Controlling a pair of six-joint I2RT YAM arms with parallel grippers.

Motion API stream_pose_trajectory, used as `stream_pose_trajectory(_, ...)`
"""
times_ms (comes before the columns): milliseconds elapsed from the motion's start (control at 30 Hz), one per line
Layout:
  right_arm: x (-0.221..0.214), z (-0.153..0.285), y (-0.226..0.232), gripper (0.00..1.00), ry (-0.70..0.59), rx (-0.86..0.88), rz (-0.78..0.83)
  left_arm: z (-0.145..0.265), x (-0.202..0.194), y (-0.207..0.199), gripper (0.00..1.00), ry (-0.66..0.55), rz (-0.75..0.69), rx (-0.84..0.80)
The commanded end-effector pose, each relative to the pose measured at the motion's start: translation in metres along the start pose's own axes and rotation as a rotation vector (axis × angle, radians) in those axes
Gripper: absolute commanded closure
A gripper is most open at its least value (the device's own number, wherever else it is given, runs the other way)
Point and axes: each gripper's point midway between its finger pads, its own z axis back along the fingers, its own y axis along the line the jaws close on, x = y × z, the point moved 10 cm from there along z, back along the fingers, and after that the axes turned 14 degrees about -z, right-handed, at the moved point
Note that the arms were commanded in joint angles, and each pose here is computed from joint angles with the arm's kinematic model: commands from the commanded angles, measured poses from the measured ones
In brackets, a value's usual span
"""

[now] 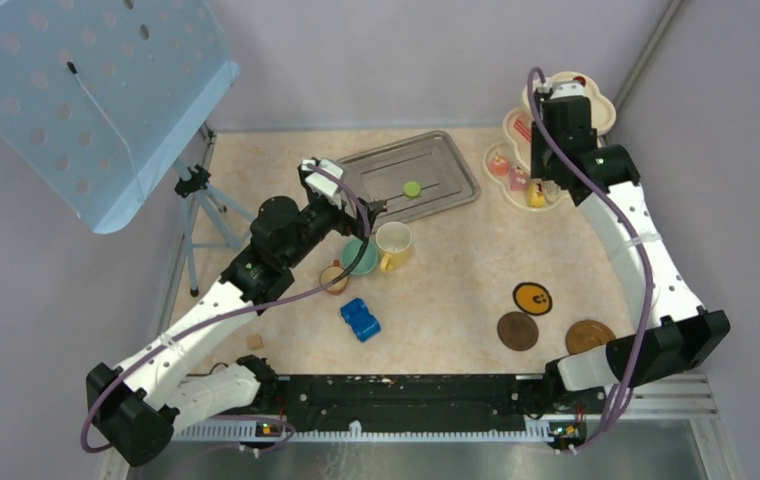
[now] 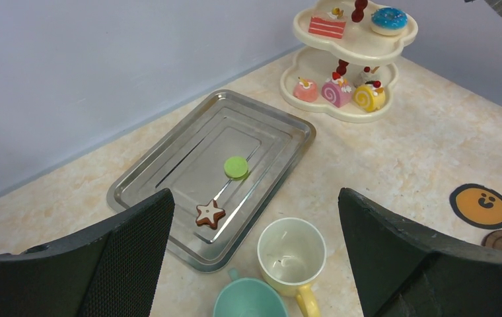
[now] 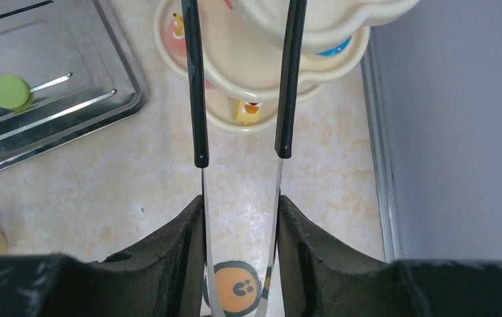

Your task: Serve the afternoon tea

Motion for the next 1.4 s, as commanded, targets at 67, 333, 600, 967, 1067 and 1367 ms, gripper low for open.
stream_pose_trajectory(67,0.025,0.02,-0.027,0.84,-0.06,0.017,-0.07,0.001,0.009,0.002,0.01,-0.04,-0.011,0.015)
stream_pose_trajectory(333,0.034,-0.014,-0.03,0.82,0.017,-0.008,-0.104,0.002,0.009,0.002,0.01,-0.04,-0.01,0.015)
stream_pose_trajectory(600,0.038,-0.033,-0.028,0.78,0.076,-0.039,-0.121,0.003,0.011,0.003,0.01,-0.045,-0.011,0.018)
stream_pose_trajectory(967,0.034,-0.049,-0.031,0.71,0.123,-0.04,-0.147,0.004,0.013,0.002,0.01,-0.054,-0.008,0.008)
stream_pose_trajectory(1067,0.035,-0.049,-0.03,0.69,0.13,-0.033,-0.147,0.004,0.013,0.002,0.01,-0.053,-0.007,0.011)
stream_pose_trajectory(1367,0.036,-0.047,-0.03,0.53,0.133,-0.03,-0.137,0.004,0.014,0.002,0.01,-0.06,-0.006,0.002)
